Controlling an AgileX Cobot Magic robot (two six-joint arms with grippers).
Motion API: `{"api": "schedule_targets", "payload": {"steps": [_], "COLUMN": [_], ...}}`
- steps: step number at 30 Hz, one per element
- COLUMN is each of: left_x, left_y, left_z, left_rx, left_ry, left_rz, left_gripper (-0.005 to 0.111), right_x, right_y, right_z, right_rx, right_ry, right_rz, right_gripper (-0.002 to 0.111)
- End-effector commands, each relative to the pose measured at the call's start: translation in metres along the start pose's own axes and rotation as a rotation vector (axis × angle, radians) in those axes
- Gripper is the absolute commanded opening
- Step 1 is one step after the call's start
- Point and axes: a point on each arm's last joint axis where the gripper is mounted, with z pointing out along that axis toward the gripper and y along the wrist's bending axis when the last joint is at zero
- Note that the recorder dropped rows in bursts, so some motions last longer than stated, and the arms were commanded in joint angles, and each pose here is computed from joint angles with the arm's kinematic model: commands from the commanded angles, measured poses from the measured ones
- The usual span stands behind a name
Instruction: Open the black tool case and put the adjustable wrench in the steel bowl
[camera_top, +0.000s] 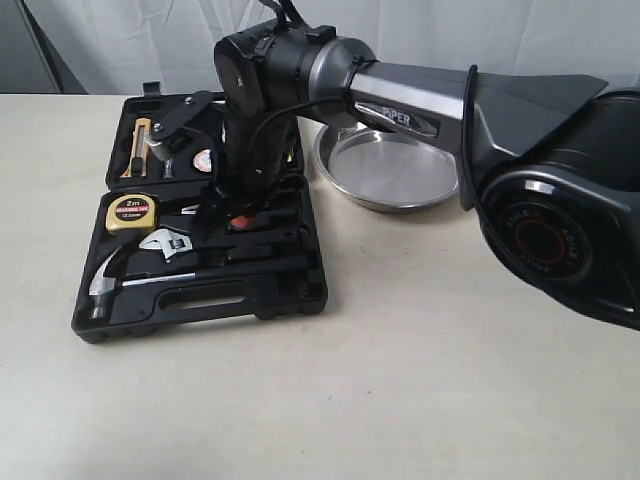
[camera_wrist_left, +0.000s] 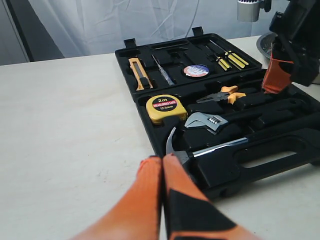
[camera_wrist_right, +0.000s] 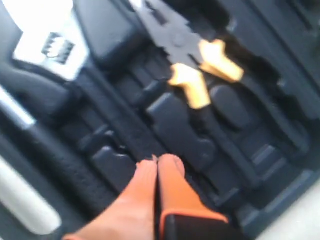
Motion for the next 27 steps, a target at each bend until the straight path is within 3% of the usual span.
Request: {"api": "schedule_targets", "payload": {"steps": [1, 7, 14, 20, 27], "left_x": [0.001, 0.001, 0.001, 0.001, 0.001], "left_y": [0.000, 0.000, 0.000, 0.000, 0.000], "left_z": [0.000, 0.000, 0.000, 0.000, 0.000], "left_rx": [0.004, 0.004, 0.004, 0.004, 0.004], "left_ry": [-0.009, -0.009, -0.009, -0.009, -0.009], "left_rz": [-0.001, -0.001, -0.001, -0.001, -0.001], "left_gripper": [0.000, 0.000, 0.000, 0.000, 0.000], "right_x": [-0.008, -0.015, -0.016, -0.017, -0.013], "right_y": [0.016, 0.010, 0.006, 0.012, 0.020], "right_z": [-0.008, -0.008, -0.007, 0.014, 0.037], "right_rx": [-0.161, -0.079, 0.009, 0.059, 0.032], "right_ry": [-0.106, -0.177, -0.164, -0.137, -0.093], "right_rz": [-0.247, -0.380, -0.439, -0.501, -0.517], "right_gripper": [-0.001, 0.002, 0.039, 0.041, 0.041]}}
